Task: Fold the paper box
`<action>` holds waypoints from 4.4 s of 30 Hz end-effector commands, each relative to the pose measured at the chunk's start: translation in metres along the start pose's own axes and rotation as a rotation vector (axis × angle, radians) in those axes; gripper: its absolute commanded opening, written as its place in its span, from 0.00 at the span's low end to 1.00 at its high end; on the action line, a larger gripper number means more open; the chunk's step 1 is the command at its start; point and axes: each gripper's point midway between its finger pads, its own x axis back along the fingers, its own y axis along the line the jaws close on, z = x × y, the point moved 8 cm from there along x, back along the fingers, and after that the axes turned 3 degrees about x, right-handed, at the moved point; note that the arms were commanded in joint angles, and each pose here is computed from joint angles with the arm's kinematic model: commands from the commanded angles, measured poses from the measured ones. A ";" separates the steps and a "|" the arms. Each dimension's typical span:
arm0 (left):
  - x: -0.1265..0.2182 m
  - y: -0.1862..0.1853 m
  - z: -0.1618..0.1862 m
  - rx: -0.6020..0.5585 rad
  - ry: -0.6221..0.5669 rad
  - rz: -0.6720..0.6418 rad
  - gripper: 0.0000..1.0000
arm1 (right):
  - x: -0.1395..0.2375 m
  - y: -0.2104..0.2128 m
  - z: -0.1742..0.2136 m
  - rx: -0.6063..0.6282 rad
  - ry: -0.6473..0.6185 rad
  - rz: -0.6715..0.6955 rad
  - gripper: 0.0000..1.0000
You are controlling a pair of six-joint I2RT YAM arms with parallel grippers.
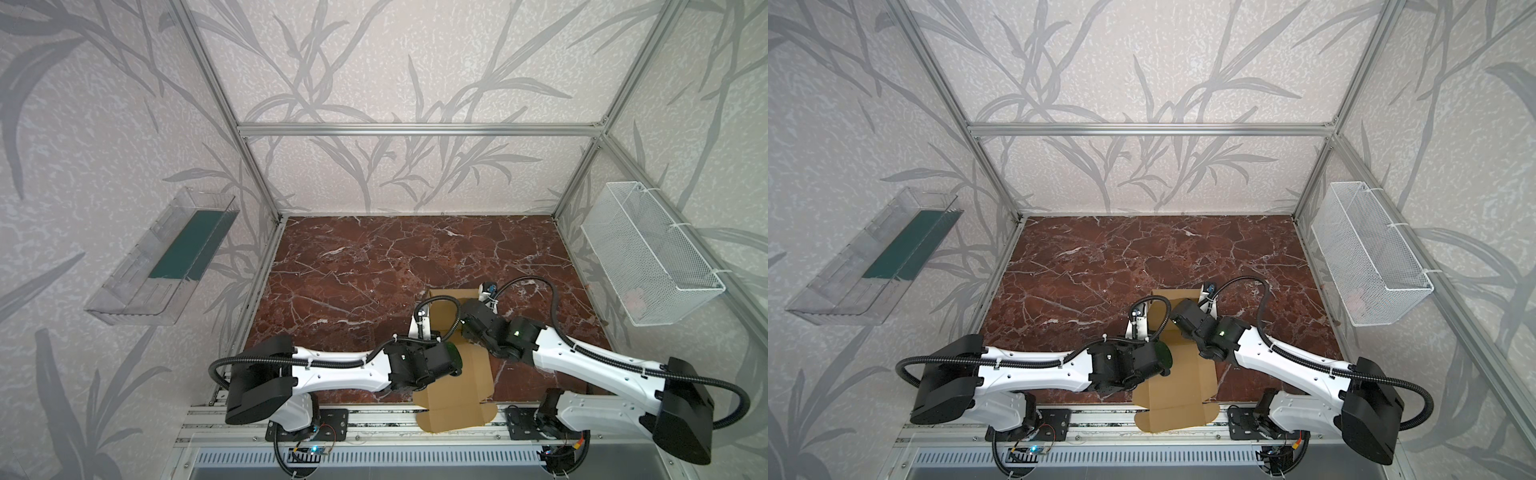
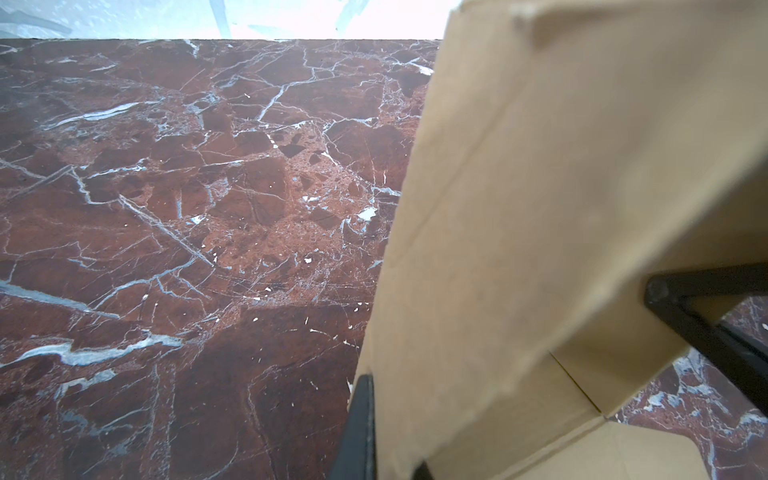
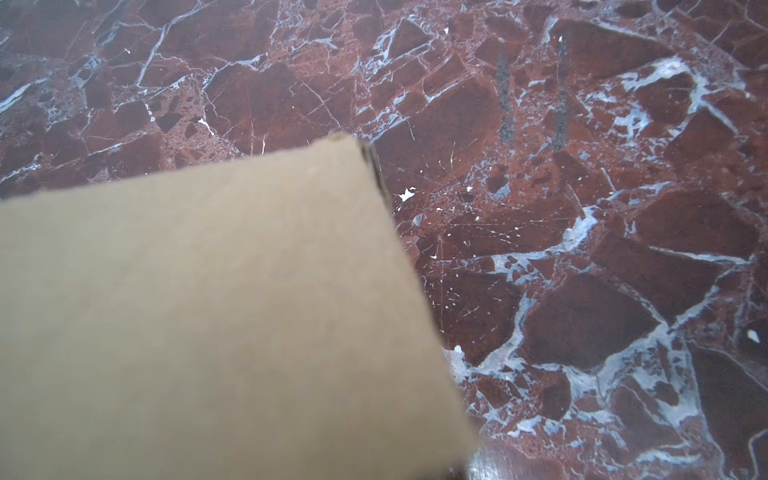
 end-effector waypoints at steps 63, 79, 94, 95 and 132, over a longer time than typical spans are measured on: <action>0.032 -0.049 -0.070 0.247 -0.006 0.093 0.00 | 0.017 -0.007 -0.043 0.142 -0.018 -0.149 0.13; 0.025 -0.046 -0.064 0.232 0.000 0.058 0.00 | 0.031 -0.012 -0.039 0.067 -0.012 -0.219 0.36; 0.001 -0.031 -0.055 0.215 0.031 -0.024 0.00 | 0.080 -0.028 -0.030 0.077 -0.038 -0.352 0.64; 0.000 -0.031 -0.055 0.215 0.033 -0.025 0.00 | 0.082 -0.029 -0.030 0.077 -0.039 -0.354 0.65; 0.064 0.025 -0.055 0.091 0.071 0.629 0.00 | 0.076 -0.065 -0.065 -0.147 0.008 -0.557 0.86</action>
